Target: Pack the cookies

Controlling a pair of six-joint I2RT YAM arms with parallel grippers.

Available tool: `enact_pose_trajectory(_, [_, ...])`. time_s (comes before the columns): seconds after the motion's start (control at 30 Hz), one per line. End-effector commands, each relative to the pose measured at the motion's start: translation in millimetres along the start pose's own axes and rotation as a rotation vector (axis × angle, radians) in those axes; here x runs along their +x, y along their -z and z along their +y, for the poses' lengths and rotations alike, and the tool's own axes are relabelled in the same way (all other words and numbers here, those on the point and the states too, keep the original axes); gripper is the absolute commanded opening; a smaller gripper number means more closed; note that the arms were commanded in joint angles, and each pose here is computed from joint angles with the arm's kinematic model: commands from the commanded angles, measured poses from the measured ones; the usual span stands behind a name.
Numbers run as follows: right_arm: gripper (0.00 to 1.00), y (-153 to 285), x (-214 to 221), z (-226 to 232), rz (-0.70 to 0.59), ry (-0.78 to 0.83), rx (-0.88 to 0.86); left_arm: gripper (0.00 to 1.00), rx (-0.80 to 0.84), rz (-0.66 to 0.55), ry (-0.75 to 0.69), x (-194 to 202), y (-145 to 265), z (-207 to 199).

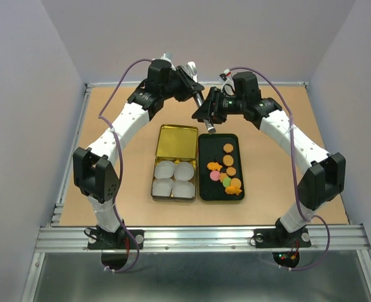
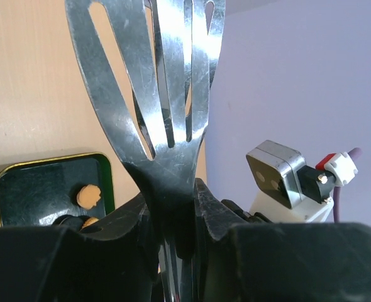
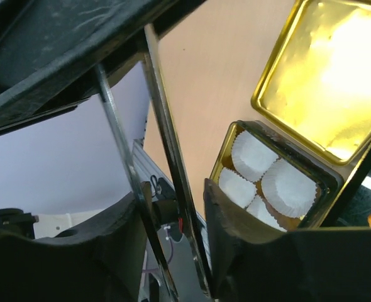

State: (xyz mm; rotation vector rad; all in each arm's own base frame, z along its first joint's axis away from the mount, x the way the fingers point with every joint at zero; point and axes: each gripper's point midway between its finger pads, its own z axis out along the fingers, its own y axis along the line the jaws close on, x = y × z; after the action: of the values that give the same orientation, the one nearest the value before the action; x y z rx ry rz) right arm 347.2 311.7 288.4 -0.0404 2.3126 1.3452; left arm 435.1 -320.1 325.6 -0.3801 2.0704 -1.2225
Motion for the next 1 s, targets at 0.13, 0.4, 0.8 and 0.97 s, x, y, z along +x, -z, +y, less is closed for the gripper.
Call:
enact_pose_trajectory(0.13, [0.36, 6, -21, 33, -0.066, 0.078, -0.082, 0.25, 0.080, -0.025, -0.023, -8, 17, -28])
enact_pose_trajectory(0.4, [0.34, 3, -16, 27, -0.057, 0.072, -0.072, 0.64, 0.063, -0.014, -0.043, -7, 13, -24])
enact_pose_trajectory(0.8, [0.27, 0, -21, 20, -0.078, 0.071, -0.041, 0.90, -0.018, 0.004, -0.091, -5, 14, -8])
enact_pose_trajectory(0.97, [0.19, -2, -23, 10, -0.100, 0.053, -0.001, 0.98, -0.119, -0.009, -0.134, -12, 18, 12])
